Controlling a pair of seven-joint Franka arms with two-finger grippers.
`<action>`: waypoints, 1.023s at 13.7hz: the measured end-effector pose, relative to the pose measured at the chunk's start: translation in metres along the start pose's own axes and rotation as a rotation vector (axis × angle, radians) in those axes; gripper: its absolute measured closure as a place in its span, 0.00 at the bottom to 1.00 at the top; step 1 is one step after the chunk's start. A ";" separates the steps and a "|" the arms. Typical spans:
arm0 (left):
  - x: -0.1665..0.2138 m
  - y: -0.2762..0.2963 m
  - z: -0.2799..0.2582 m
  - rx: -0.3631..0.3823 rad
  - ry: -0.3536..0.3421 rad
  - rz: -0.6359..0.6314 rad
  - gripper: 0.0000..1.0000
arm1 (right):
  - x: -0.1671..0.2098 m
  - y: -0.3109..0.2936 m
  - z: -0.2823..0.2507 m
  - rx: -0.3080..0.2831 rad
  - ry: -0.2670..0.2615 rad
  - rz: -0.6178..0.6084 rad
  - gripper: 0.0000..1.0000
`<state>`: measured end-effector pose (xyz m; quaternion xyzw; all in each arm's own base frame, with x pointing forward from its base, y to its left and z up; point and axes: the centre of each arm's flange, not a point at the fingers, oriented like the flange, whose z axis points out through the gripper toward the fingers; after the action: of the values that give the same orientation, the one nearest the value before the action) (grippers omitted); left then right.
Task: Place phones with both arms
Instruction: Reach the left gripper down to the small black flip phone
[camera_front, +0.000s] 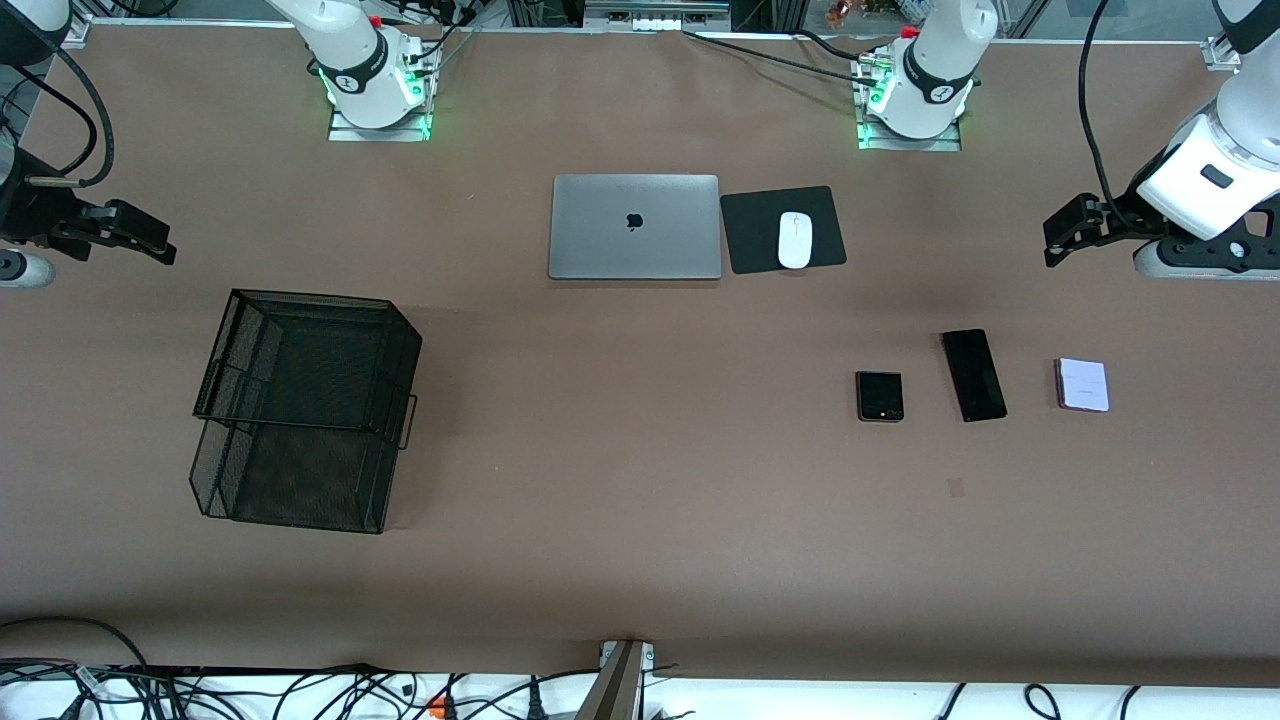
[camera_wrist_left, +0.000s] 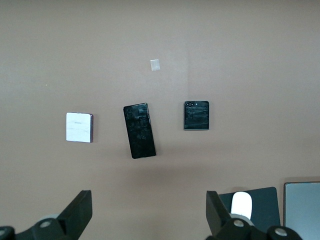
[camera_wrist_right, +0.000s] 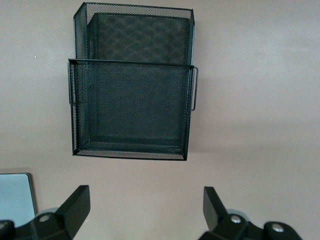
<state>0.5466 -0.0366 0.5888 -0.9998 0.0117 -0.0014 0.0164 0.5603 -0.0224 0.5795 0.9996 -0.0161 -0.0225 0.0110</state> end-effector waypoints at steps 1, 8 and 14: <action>0.000 0.000 0.000 0.000 0.001 0.000 0.00 | 0.000 0.000 0.000 0.000 0.000 0.000 0.00; 0.002 0.000 0.008 -0.004 -0.027 -0.001 0.00 | 0.000 0.000 0.000 0.000 0.001 0.000 0.00; 0.022 0.003 0.048 -0.004 -0.101 0.005 0.00 | 0.001 0.000 0.000 0.001 0.005 0.000 0.00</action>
<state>0.5682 -0.0388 0.5406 -0.9986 0.0133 0.0493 0.0149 0.5608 -0.0223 0.5799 0.9996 -0.0161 -0.0200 0.0106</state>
